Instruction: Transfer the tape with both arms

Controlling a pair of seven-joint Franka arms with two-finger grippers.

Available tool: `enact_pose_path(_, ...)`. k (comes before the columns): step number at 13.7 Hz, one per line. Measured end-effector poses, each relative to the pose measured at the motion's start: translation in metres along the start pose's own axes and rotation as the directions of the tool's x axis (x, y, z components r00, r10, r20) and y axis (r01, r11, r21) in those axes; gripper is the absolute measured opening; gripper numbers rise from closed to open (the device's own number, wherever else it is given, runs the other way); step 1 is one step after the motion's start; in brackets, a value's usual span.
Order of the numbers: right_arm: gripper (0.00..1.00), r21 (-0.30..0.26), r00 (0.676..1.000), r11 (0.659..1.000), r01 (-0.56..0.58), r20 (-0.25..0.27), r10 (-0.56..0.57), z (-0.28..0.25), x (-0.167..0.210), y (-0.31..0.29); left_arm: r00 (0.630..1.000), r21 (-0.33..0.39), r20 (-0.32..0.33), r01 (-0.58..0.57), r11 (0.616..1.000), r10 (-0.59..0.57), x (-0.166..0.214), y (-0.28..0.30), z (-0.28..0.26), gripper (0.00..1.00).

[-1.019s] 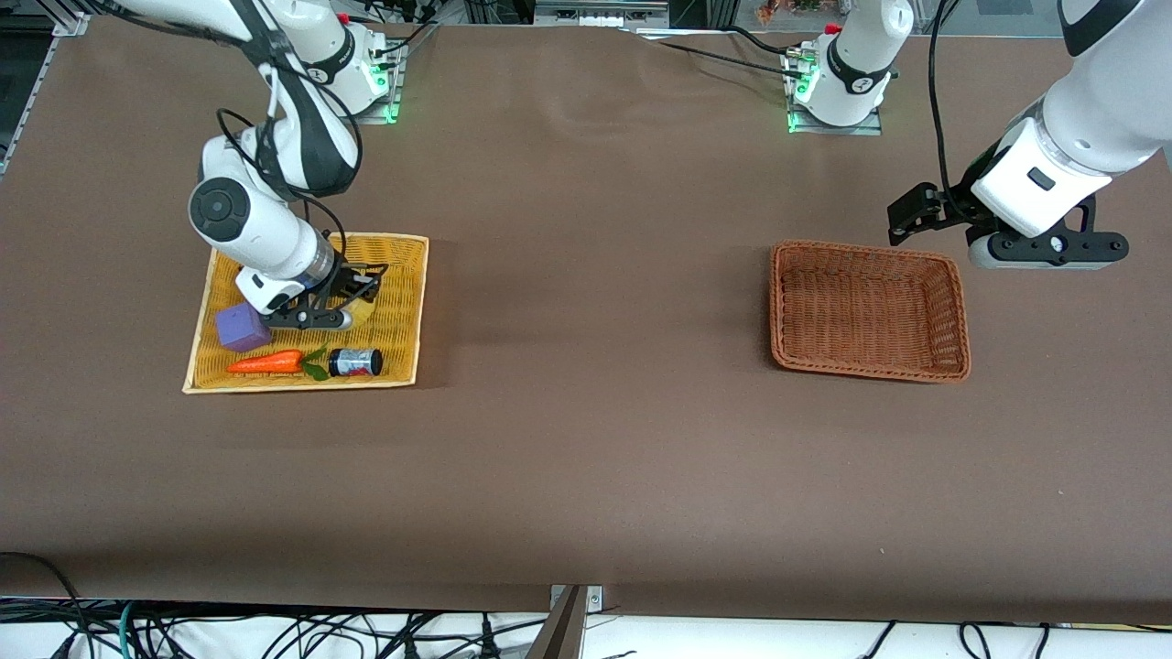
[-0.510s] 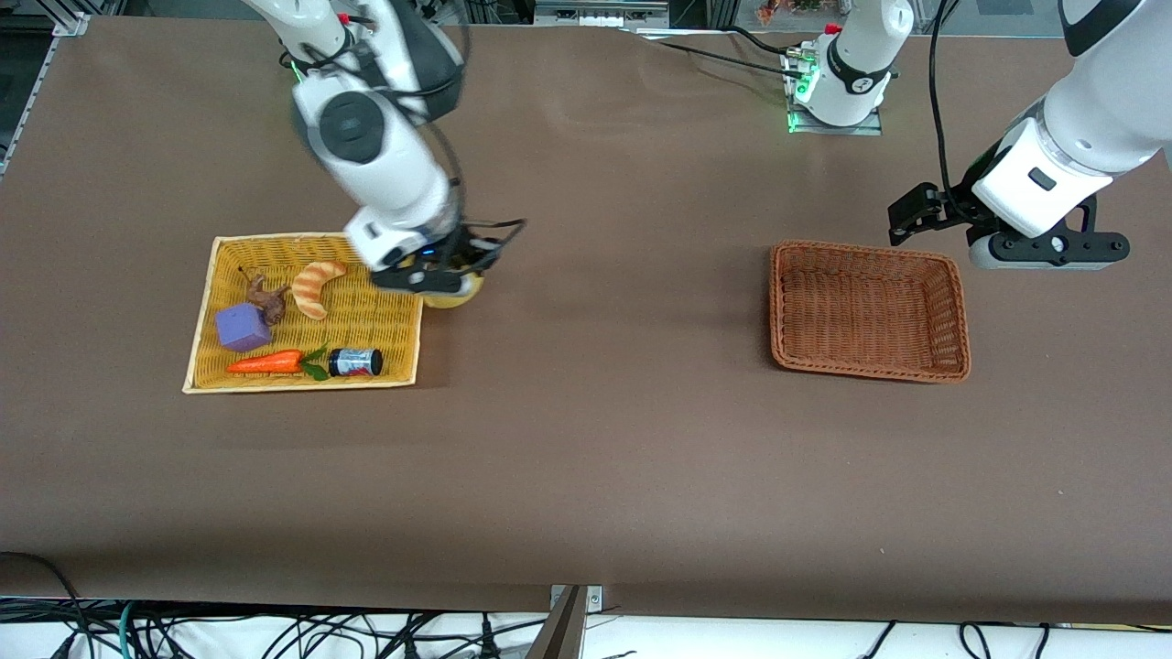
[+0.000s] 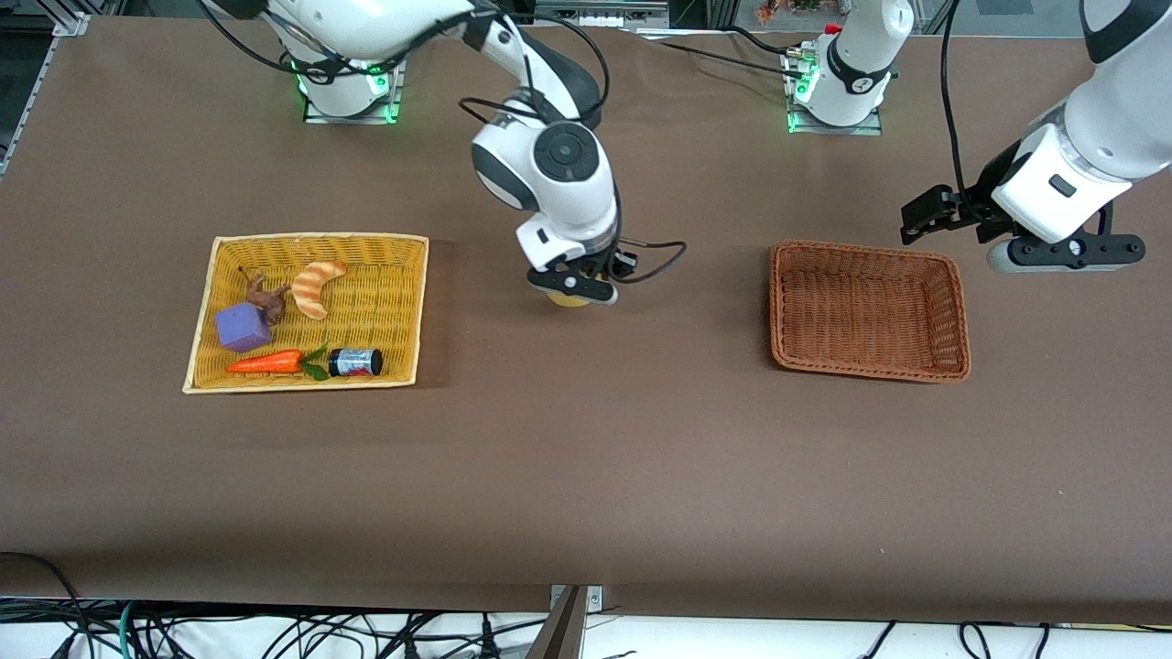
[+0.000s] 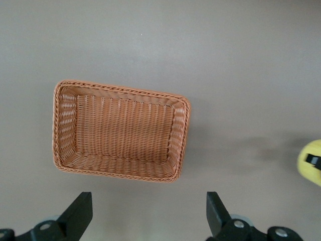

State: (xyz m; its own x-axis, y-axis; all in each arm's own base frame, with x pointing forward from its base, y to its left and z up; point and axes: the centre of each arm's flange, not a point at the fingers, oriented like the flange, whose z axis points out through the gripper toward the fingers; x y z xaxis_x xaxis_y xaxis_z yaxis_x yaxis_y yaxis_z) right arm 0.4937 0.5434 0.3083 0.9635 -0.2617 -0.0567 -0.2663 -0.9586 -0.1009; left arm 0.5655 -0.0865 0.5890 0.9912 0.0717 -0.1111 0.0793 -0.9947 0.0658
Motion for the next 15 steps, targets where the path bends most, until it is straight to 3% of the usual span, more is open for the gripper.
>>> enact_pose_path(4, 0.22, 0.015, 1.0, 1.0, 0.006, 0.026, -0.007, 0.05, -0.007, -0.009, 0.998, -0.003, 0.064, 0.015, 1.0, -0.014, 0.016, -0.007, 0.031, 1.0)
enact_pose_path(7, 0.22, 0.036, 0.999, 0.999, 0.011, 0.045, -0.012, 0.086, -0.015, -0.012, 0.988, 0.005, 0.15, 0.035, 0.999, -0.035, 0.025, -0.022, 0.056, 1.0)
enact_pose_path(11, 0.22, 0.032, 0.998, 0.999, 0.015, 0.056, -0.016, 0.105, -0.021, -0.013, 0.985, 0.005, 0.172, -0.01, 1.0, 0.009, 0.023, -0.009, 0.063, 1.0)
enact_pose_path(12, 0.26, 0.032, 0.998, 0.999, 0.018, 0.053, -0.019, 0.106, -0.021, -0.013, 0.983, -0.002, 0.175, -0.06, 0.998, 0.06, 0.023, -0.004, 0.065, 1.0)
enact_pose_path(15, 0.57, 0.003, 0.998, 0.998, 0.06, 0.005, -0.06, 0.098, -0.017, -0.014, 0.966, -0.021, 0.189, -0.174, 0.984, 0.175, 0.025, 0.003, 0.077, 1.0)
